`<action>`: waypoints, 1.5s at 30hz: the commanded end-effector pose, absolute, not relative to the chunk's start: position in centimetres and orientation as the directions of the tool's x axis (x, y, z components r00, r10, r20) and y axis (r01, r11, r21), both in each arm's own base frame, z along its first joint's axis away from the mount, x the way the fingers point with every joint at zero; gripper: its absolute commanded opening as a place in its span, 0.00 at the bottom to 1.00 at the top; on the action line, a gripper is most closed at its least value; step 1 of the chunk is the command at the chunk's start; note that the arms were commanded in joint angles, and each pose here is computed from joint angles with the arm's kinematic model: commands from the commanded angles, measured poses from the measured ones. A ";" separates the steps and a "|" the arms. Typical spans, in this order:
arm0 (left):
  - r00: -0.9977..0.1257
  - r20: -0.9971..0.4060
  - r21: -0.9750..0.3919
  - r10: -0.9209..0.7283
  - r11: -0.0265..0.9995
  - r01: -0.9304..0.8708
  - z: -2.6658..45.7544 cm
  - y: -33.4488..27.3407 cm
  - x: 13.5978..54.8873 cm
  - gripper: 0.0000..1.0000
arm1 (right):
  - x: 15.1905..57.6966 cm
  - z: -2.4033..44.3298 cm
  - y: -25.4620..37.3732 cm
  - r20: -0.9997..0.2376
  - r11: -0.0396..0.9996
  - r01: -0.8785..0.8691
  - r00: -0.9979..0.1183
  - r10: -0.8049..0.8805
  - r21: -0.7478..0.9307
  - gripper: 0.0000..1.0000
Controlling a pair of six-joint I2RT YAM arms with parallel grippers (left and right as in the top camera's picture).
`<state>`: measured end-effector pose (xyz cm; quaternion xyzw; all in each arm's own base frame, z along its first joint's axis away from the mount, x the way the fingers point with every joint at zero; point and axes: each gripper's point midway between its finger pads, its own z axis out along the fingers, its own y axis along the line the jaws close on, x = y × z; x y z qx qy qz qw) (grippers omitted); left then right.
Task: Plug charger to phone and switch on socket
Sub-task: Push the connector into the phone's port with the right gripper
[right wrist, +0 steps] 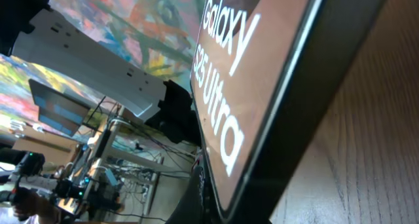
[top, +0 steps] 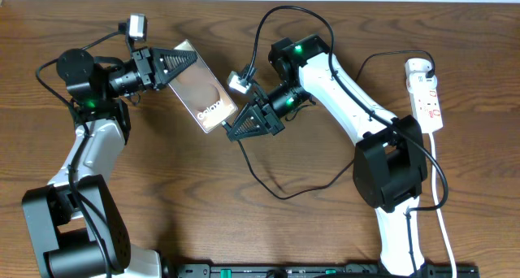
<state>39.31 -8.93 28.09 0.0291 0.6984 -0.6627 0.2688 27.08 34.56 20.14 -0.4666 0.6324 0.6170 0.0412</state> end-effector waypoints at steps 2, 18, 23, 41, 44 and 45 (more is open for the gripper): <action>-0.854 -0.466 -0.885 -0.231 0.109 0.453 28.9 -9.7 37.7 0.08 | 27.7 21.8 34.7 -0.646 -0.236 -0.619 -0.602 -0.470 0.749 0.02; -0.834 -0.485 -0.874 -0.263 0.122 0.470 29.0 -10.0 38.4 0.08 | 27.8 22.3 34.9 -0.655 -0.257 -0.614 -0.611 -0.445 0.747 0.02; -0.828 -0.496 -0.868 -0.262 0.123 0.482 29.1 -10.5 38.4 0.07 | 27.8 22.5 34.9 -0.656 -0.263 -0.611 -0.615 -0.437 0.747 0.02; -0.828 -0.521 -0.853 -0.208 0.111 0.510 28.7 -10.9 37.5 0.07 | 28.2 22.9 34.8 -0.666 -0.276 -0.611 -0.622 -0.413 0.742 0.02; -0.824 -0.528 -0.849 -0.204 0.112 0.516 28.5 -11.0 37.4 0.07 | 28.2 22.9 34.8 -0.666 -0.276 -0.611 -0.622 -0.413 0.742 0.01; -0.824 -0.528 -0.849 -0.204 0.113 0.516 28.4 -11.0 37.4 0.08 | 28.2 22.9 34.8 -0.666 -0.276 -0.612 -0.621 -0.413 0.742 0.02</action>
